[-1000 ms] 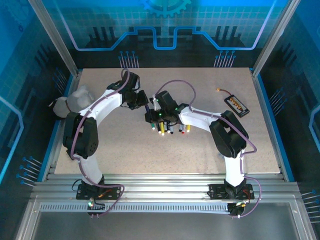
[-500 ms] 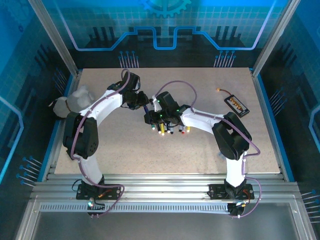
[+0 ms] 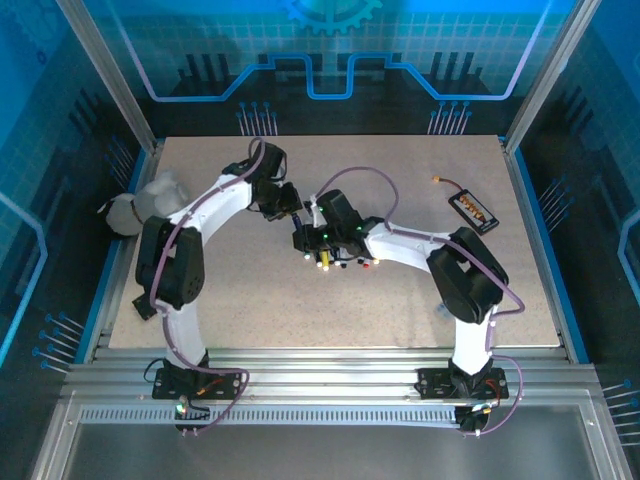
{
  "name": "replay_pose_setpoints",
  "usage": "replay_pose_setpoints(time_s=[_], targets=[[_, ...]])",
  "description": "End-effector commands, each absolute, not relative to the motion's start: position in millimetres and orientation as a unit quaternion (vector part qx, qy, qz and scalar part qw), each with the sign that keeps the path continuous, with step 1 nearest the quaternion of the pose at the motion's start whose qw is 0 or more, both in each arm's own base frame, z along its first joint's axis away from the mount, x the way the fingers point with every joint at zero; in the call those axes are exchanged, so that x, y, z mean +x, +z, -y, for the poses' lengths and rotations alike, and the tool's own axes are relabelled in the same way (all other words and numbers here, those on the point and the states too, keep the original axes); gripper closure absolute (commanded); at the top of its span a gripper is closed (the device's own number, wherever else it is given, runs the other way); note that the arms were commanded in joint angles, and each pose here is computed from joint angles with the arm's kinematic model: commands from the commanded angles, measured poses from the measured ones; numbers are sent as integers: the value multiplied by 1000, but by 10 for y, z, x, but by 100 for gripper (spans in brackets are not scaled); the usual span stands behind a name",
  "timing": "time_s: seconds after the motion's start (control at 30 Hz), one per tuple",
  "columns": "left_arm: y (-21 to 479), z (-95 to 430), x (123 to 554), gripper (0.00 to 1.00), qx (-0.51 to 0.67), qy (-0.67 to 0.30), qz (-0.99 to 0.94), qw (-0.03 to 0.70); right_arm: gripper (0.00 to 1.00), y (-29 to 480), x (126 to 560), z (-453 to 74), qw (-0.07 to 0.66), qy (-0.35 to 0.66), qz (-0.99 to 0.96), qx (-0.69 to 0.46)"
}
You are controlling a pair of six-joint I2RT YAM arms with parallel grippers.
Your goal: Open the pen caps
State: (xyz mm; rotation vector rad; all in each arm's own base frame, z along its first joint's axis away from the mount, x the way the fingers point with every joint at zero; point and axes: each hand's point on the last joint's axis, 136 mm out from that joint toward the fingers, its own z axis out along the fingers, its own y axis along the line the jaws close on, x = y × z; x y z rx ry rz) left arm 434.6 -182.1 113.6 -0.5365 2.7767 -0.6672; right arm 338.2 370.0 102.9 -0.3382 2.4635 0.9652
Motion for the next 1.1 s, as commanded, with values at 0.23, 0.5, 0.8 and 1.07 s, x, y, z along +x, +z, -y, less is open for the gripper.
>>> replay_pose_setpoints(time_s=[0.23,0.5,0.8,1.07], targets=[[1433,1030,5184,100,-243,-138,-928,248,100,1185,2336,-3453,177,352,-906,-157],[1379,553,5025,100,-209,-22,-948,241,100,1056,3298,-2208,249,195,-948,-14],[944,38,4957,100,-227,40,-954,195,100,861,4054,-1152,226,53,-971,52],[555,-142,4986,100,-219,68,-963,142,100,645,4327,-565,187,-30,-978,82]])
